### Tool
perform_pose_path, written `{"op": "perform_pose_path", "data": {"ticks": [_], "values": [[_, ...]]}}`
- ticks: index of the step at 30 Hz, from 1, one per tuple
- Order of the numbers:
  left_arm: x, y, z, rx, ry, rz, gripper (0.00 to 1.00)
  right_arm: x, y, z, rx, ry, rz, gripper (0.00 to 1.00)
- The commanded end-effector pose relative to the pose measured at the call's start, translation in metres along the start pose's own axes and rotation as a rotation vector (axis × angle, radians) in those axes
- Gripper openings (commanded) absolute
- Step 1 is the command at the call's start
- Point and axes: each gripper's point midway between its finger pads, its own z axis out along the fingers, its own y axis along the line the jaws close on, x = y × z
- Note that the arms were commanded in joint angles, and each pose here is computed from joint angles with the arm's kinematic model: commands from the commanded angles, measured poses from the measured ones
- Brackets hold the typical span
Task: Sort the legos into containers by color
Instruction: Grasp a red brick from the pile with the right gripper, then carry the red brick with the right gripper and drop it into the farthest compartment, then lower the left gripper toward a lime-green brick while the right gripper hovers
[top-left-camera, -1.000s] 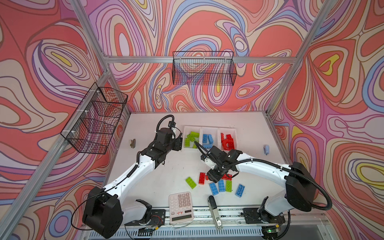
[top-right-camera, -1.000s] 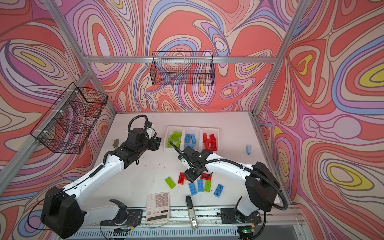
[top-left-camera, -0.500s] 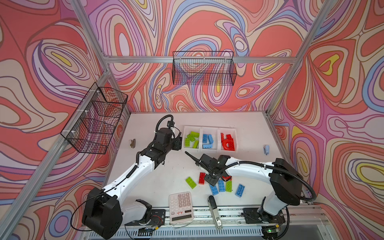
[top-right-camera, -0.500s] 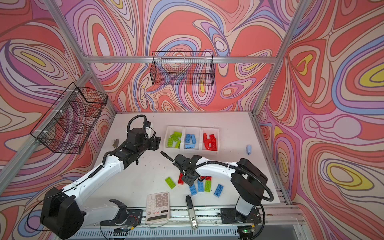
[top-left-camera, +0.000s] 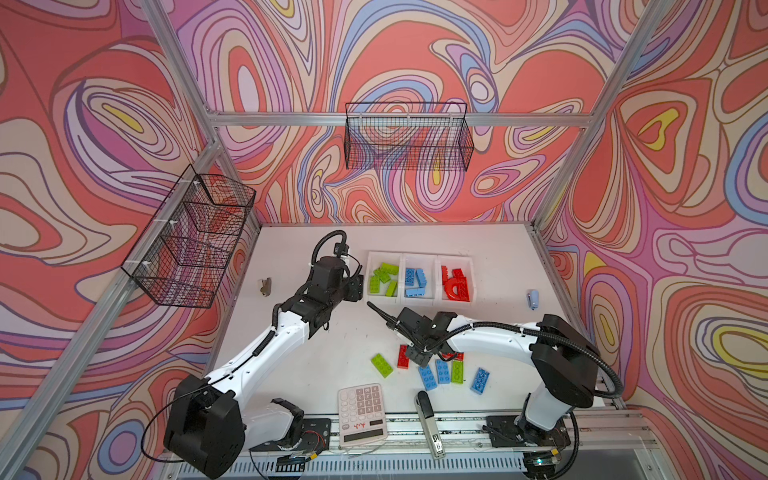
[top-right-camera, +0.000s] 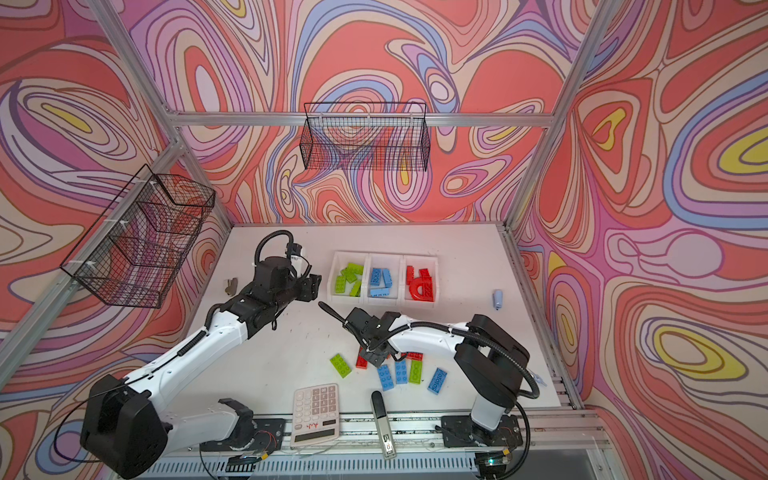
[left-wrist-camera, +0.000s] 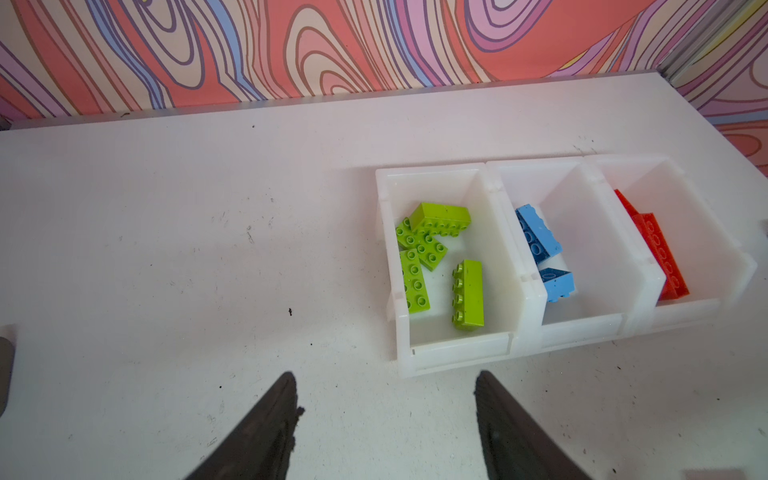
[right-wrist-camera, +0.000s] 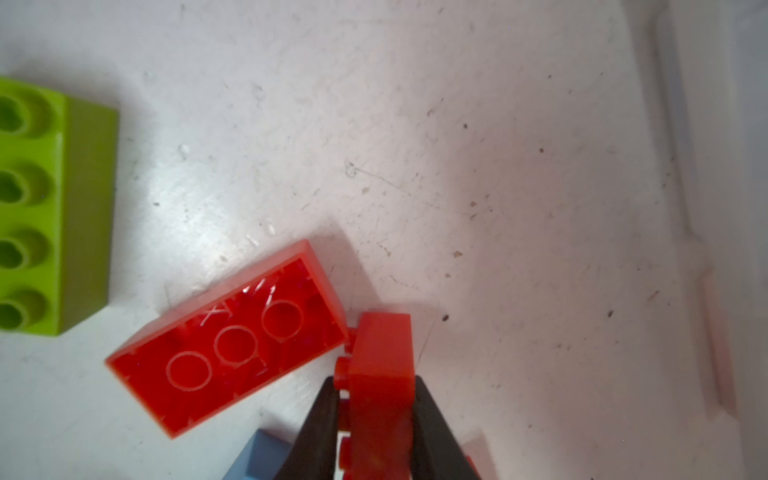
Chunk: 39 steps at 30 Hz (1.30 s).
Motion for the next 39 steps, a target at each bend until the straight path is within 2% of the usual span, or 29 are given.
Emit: {"op": "perform_pose_path", "data": {"ticks": [1,5,8,14,19,21,24,28,30,32,33,35,39], "values": [[0.002,0.003,-0.003,-0.005,0.007,-0.015,0.69,-0.010,-0.002,-0.015,-0.043,-0.059,0.059,0.21],[0.000,0.005,-0.010,-0.018,0.023,0.029,0.68,-0.017,-0.021,-0.034,-0.046,-0.105,0.152,0.16],[-0.004,0.007,-0.019,-0.024,0.013,0.043,0.68,-0.022,-0.049,-0.056,-0.056,-0.184,0.277,0.15],[0.010,0.006,-0.032,-0.008,0.042,-0.064,0.67,-0.024,-0.135,-0.103,-0.016,-0.396,0.574,0.17],[0.026,0.000,-0.033,-0.005,0.069,-0.107,0.67,-0.017,-0.196,-0.102,0.018,-0.461,0.783,0.18],[0.031,-0.004,-0.036,-0.014,0.092,-0.102,0.64,-0.019,-0.217,-0.096,0.023,-0.478,0.856,0.19],[0.039,-0.006,-0.044,-0.044,0.148,-0.107,0.61,-0.022,-0.241,-0.084,0.026,-0.480,0.928,0.19],[0.059,-0.014,-0.055,-0.054,0.217,-0.170,0.63,-0.027,-0.261,-0.064,0.025,-0.456,0.959,0.23],[0.073,-0.019,-0.058,-0.063,0.250,-0.203,0.63,-0.034,-0.266,-0.059,-0.001,-0.466,0.957,0.30],[0.088,-0.025,-0.059,-0.069,0.286,-0.243,0.63,-0.042,-0.272,-0.059,-0.013,-0.482,0.956,0.47],[0.095,-0.028,-0.059,-0.070,0.302,-0.263,0.63,-0.044,-0.274,-0.060,-0.013,-0.490,0.954,0.51],[0.109,-0.034,-0.060,-0.078,0.347,-0.315,0.63,-0.046,-0.280,-0.062,-0.006,-0.504,0.958,0.55],[0.127,-0.048,-0.059,-0.088,0.406,-0.373,0.65,-0.039,-0.289,-0.068,0.007,-0.529,0.995,0.56]]}}
